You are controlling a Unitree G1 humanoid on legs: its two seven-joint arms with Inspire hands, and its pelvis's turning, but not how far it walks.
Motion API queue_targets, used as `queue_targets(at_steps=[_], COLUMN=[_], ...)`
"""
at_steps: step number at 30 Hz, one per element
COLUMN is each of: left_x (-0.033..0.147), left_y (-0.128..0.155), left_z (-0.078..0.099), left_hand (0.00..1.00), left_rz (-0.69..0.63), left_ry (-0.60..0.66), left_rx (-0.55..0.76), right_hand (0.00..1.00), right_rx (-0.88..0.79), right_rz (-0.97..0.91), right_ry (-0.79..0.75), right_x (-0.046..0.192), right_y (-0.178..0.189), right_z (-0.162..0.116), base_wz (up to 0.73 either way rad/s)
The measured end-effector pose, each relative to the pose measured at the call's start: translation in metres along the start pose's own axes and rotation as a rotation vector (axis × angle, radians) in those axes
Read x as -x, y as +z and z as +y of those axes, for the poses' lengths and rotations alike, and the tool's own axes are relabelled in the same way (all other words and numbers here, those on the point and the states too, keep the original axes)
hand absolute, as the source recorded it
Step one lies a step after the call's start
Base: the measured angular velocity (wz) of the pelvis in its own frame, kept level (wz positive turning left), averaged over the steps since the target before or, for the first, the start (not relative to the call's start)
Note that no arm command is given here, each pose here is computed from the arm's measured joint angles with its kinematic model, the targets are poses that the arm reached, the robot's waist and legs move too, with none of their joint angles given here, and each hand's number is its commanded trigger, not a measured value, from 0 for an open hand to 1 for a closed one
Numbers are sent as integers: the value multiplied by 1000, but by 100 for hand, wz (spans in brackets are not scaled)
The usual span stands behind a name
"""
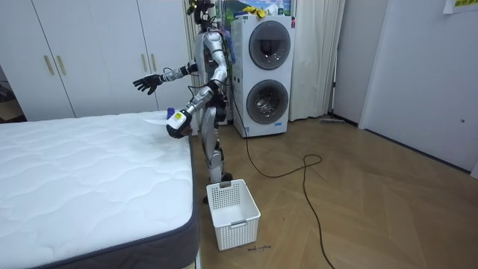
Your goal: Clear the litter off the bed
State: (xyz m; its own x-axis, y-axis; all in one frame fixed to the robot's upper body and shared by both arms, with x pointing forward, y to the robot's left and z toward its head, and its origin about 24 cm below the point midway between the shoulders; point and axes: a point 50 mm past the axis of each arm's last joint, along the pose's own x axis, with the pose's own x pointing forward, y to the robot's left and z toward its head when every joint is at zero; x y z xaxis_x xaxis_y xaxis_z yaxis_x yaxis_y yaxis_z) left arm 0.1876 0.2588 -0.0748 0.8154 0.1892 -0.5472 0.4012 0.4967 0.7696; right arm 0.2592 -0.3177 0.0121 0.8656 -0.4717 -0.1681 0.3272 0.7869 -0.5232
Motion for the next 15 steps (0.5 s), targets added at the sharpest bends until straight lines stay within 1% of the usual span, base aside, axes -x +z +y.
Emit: queue_targets(at_steps=[2, 5, 11, 14, 15], left_x=[0, 0, -6, -9, -10], left_y=[1, 2, 15, 21, 22], left_z=[-2, -1, 9, 15, 17], left_hand=[100, 100, 100, 100, 100], left_rz=[0, 6, -37, -55, -56], left_ry=[-15, -22, 1, 12, 21], left_rx=[12, 46, 91, 93, 104], right_hand=[0, 0, 0, 0, 0], right_rx=[-49, -78, -73, -77, -90], right_rz=[17, 18, 42, 61, 37], right_ry=[-18, -38, -61, -51, -40], right_x=[1, 2, 4, 14, 16], right_y=[-2, 0, -5, -14, -9], right_z=[3, 3, 2, 8, 13], base_wz=[61, 40, 45, 41, 12])
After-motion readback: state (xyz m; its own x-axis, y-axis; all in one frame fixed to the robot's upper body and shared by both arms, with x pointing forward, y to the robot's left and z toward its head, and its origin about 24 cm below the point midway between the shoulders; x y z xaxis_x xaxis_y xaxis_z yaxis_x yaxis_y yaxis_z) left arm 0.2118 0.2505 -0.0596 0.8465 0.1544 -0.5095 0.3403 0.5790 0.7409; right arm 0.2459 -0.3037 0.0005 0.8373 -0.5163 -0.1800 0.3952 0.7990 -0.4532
